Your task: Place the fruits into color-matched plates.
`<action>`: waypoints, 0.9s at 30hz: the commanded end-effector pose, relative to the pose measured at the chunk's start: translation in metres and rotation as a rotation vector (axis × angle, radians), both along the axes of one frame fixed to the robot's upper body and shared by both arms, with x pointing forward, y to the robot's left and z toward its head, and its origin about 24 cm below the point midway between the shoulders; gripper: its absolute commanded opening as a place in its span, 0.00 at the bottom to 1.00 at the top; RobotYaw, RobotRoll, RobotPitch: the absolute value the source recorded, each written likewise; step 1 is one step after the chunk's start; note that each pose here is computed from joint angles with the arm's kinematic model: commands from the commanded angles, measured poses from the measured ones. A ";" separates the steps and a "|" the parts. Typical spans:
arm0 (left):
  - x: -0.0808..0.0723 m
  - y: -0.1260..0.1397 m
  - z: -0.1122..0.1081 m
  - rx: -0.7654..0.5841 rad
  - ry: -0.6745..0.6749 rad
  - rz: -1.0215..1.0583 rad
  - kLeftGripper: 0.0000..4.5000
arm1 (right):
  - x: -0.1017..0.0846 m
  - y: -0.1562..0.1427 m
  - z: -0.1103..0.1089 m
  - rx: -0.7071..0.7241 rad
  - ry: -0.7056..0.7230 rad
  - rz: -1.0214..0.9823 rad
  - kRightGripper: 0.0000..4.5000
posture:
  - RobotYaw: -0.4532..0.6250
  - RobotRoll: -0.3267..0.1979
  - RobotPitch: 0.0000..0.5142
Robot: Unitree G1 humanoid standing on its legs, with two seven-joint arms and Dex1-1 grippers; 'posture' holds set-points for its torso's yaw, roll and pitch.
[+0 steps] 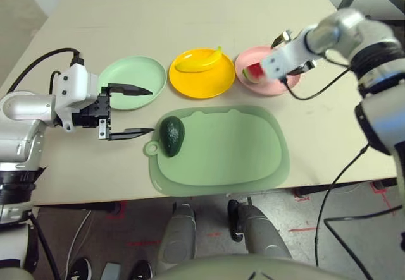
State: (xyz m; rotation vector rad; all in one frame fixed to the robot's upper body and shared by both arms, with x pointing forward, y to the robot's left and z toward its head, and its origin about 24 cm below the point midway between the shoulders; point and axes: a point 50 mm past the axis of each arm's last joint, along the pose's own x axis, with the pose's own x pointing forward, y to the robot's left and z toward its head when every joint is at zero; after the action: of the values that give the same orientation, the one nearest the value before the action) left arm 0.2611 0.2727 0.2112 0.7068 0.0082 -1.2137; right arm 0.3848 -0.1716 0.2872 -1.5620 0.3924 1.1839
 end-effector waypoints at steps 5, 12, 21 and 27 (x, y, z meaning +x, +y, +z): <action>0.005 0.003 -0.002 0.045 0.000 -0.015 1.00 | -0.055 0.001 -0.016 0.389 0.471 -0.084 0.99 | 0.47 0.62 0.39; 0.010 0.004 0.002 0.053 0.004 -0.041 1.00 | -0.078 0.040 -0.050 0.913 0.549 -0.044 0.99 | 0.47 0.62 0.38; 0.021 0.001 0.010 0.173 -0.001 -0.140 1.00 | -0.111 0.048 -0.138 1.195 0.510 -0.058 0.99 | 0.47 0.62 0.36; 0.033 -0.020 0.020 0.369 -0.095 -0.293 1.00 | -0.120 0.049 -0.173 1.338 0.398 -0.018 0.99 | 0.46 0.62 0.36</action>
State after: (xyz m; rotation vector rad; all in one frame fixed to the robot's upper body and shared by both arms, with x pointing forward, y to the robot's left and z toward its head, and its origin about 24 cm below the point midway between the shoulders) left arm 0.2941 0.2587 0.2333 1.0391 0.0429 -1.4218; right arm 0.2666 -0.1179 0.1198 -0.1430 -0.1240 1.3120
